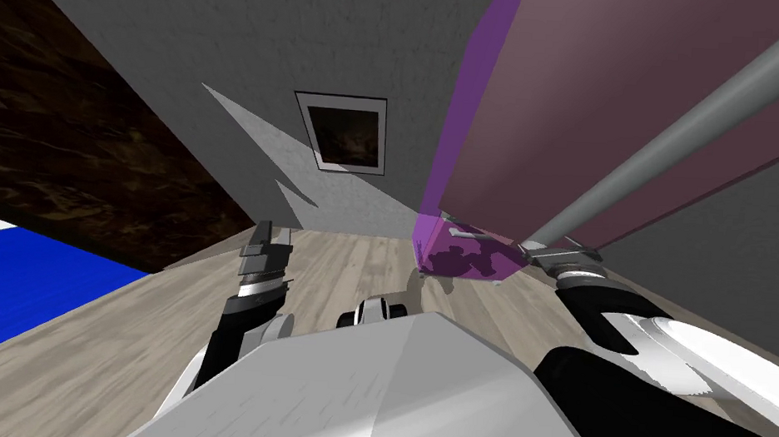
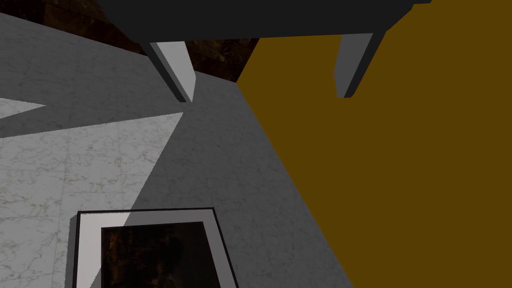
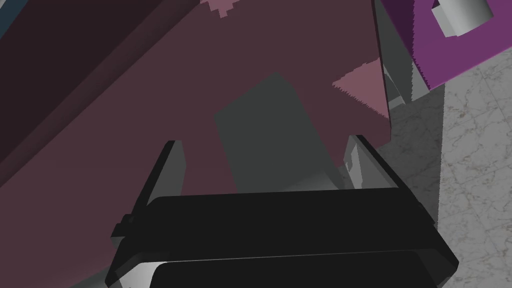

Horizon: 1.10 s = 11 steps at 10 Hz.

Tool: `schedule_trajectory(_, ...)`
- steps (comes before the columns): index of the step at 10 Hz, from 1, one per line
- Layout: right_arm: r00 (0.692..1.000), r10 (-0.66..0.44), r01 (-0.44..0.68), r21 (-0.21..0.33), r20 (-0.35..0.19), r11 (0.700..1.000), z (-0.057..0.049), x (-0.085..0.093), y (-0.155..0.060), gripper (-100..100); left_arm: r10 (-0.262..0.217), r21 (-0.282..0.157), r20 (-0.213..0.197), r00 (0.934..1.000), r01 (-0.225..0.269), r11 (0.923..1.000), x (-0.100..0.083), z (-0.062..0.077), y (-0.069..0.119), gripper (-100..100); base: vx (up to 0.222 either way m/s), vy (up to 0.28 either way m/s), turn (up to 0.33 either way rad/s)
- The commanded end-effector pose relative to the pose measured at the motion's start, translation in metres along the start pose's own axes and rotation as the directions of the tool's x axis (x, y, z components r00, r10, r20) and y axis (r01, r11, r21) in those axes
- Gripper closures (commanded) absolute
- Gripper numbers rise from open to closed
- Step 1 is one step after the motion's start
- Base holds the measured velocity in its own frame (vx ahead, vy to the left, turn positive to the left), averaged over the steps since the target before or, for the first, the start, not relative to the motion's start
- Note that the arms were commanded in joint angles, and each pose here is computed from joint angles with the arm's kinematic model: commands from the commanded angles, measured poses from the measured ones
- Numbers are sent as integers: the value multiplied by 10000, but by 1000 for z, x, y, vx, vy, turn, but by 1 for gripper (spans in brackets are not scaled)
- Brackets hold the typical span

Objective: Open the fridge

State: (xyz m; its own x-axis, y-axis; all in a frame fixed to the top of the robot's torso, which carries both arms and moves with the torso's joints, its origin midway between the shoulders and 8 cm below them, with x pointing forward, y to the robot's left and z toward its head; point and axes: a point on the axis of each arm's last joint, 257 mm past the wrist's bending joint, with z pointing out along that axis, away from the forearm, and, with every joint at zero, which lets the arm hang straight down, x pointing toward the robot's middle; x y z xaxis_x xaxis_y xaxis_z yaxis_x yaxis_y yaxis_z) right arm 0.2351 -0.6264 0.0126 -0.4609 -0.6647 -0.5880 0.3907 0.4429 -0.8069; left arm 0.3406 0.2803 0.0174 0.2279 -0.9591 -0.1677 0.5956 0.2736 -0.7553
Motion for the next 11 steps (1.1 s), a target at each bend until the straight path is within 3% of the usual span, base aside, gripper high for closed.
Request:
schedule_trajectory(1,9998,13,-13,-6,212,10000,-1,-20,-11,-100,-1,0,0,10000,1,10000,0,0,0,0,37,-32,-77)
schedule_trajectory(4,9995,30,-26,-143,308,9999,-3,-32,-12,-100,-3,2,1,10000,3,10000,0,0,0,0,24,-13,-50)
schedule_trajectory(5,10000,28,-26,-240,49,9997,-4,-20,-7,-100,-3,2,1,10000,3,10000,0,0,0,0,4,-7,-7)
schedule_trajectory(6,10000,35,-35,-297,-21,9996,-5,-17,-5,0,-4,3,1,10000,4,10000,0,0,0,0,0,0,0)
schedule_trajectory(11,9996,50,-65,-551,-266,9985,-8,-6,6,0,-4,3,1,10000,4,10000,0,0,0,0,0,0,0)
